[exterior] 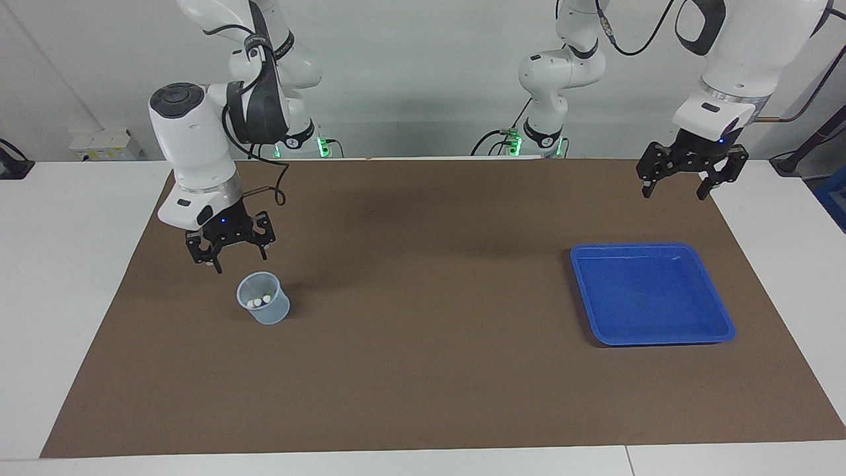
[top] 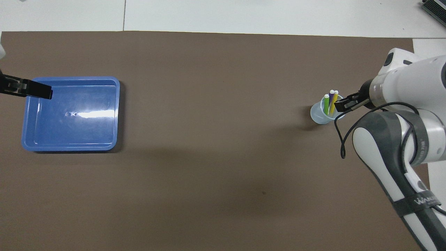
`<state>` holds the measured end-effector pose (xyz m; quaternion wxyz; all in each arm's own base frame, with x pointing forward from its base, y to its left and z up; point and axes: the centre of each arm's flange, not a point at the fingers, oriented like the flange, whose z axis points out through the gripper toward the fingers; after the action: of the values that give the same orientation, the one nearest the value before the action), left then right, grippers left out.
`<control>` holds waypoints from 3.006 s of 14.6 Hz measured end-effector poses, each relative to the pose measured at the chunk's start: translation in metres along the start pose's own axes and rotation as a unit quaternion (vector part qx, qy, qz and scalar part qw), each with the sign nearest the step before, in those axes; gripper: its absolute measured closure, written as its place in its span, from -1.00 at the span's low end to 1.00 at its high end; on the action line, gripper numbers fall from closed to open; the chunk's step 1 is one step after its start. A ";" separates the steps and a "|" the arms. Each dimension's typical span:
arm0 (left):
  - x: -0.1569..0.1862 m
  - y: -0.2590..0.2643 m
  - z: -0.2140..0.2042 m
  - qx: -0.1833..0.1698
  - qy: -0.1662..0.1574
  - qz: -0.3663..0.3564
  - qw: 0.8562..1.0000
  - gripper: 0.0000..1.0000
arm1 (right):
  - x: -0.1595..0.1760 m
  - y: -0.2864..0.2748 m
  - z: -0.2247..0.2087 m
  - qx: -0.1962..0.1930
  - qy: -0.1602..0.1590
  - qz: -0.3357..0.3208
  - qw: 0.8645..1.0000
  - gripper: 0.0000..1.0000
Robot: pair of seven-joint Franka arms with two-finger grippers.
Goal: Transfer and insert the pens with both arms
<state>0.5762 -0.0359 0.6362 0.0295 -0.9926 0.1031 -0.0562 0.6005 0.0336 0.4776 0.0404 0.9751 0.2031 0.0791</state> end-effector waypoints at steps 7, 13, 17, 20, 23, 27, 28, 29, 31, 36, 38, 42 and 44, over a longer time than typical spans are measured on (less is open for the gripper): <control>-0.001 -0.003 0.001 0.000 -0.002 -0.003 1.000 -1.00 | 0.001 0.002 -0.003 -0.003 0.007 0.001 1.000 -1.00; -0.001 -0.003 0.001 0.000 -0.002 -0.003 1.000 -1.00 | 0.006 0.005 -0.017 -0.005 0.022 0.013 1.000 -1.00; -0.001 -0.003 0.001 0.000 -0.002 -0.003 1.000 -1.00 | 0.009 0.006 -0.033 0.010 0.011 0.076 0.997 -1.00; -0.001 -0.003 0.001 0.000 -0.002 -0.003 1.000 -1.00 | 0.010 0.008 -0.048 0.013 -0.004 0.116 0.993 -1.00; -0.001 -0.003 0.001 0.000 -0.002 -0.003 1.000 -1.00 | 0.009 0.009 -0.060 0.016 -0.020 0.157 0.987 -1.00; -0.001 -0.003 0.001 0.000 -0.002 -0.004 1.000 -1.00 | 0.007 0.004 -0.075 0.020 -0.050 0.192 0.980 -1.00; -0.001 -0.003 0.001 0.000 -0.002 -0.004 1.000 -1.00 | 0.007 0.004 -0.081 0.020 -0.055 0.194 0.979 -1.00; -0.001 -0.003 0.001 0.000 -0.002 -0.004 1.000 -1.00 | 0.007 0.003 -0.086 0.020 -0.058 0.194 0.979 -1.00; -0.001 -0.003 0.001 0.000 -0.002 -0.004 1.000 -1.00 | 0.006 0.002 -0.098 0.022 -0.065 0.193 0.979 -1.00; -0.001 -0.003 0.001 0.000 -0.002 -0.004 1.000 -1.00 | 0.001 -0.004 -0.122 0.023 -0.081 0.189 0.978 -1.00; -0.001 -0.003 0.001 0.000 -0.002 -0.004 1.000 -1.00 | -0.003 -0.010 -0.131 0.023 -0.082 0.186 0.979 -1.00; -0.001 -0.003 0.001 0.000 -0.002 -0.004 1.000 -1.00 | -0.007 -0.011 -0.143 0.021 -0.077 0.186 0.979 -1.00; -0.001 -0.003 0.001 0.000 -0.002 -0.004 1.000 -1.00 | -0.009 -0.009 -0.145 0.021 -0.075 0.188 0.979 -1.00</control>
<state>0.5762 -0.0330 0.6352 0.0296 -0.9931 0.0993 -0.0545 0.5647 0.0450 0.6179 0.0199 0.9997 0.0137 0.0073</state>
